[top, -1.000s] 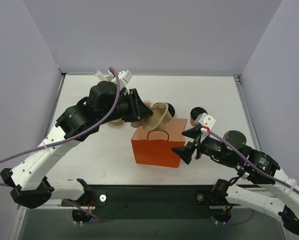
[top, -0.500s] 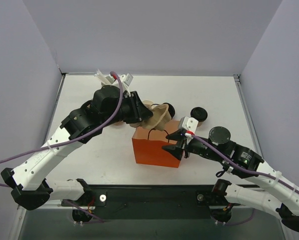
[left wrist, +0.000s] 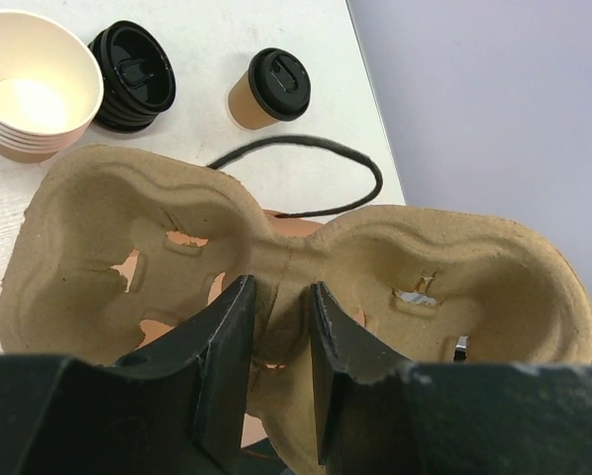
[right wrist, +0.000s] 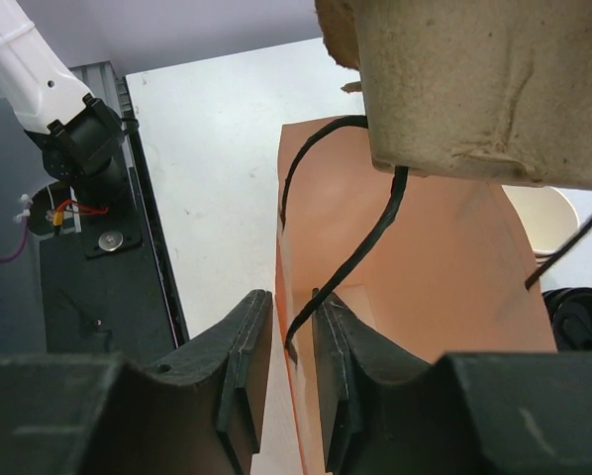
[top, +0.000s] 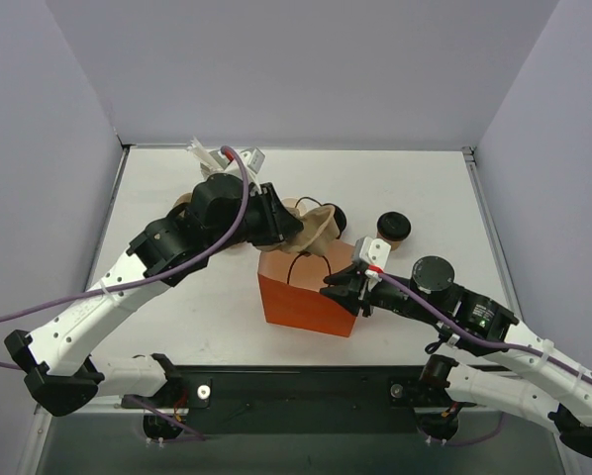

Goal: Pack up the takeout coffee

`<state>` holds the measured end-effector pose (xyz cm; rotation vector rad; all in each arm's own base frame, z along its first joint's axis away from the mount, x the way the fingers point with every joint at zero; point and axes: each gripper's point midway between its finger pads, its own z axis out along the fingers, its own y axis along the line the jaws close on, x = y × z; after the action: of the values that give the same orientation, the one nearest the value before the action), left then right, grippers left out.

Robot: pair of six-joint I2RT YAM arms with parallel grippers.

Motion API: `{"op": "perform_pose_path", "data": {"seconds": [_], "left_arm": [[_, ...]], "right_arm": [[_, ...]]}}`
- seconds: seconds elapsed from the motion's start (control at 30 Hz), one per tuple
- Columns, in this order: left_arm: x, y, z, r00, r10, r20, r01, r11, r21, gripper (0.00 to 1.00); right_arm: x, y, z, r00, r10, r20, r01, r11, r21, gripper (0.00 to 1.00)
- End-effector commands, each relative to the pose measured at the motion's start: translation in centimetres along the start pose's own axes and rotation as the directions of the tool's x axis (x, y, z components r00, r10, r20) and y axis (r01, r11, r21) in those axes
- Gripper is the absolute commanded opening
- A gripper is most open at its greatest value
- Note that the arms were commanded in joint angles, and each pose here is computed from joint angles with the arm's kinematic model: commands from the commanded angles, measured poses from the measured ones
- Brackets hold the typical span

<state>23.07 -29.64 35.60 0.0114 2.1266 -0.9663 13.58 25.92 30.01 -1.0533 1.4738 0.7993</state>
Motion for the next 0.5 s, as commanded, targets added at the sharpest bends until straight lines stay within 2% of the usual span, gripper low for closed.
{"op": "perform_pose_path", "data": {"seconds": [0.0, 0.47], "left_arm": [[0.7, 0.5, 0.3, 1.000, -0.002, -0.001, 0.002, 1.000, -0.019, 0.34], [-0.9, -2.9, -2.8, 0.996, -0.074, 0.050, 0.070, 0.994, 0.081, 0.33]], "right_arm": [[-1.7, -0.2, 0.1, 0.997, -0.012, 0.075, 0.011, 1.000, 0.012, 0.23], [-1.6, -1.5, 0.1, 0.997, -0.005, 0.074, -0.001, 0.996, 0.090, 0.17]]}}
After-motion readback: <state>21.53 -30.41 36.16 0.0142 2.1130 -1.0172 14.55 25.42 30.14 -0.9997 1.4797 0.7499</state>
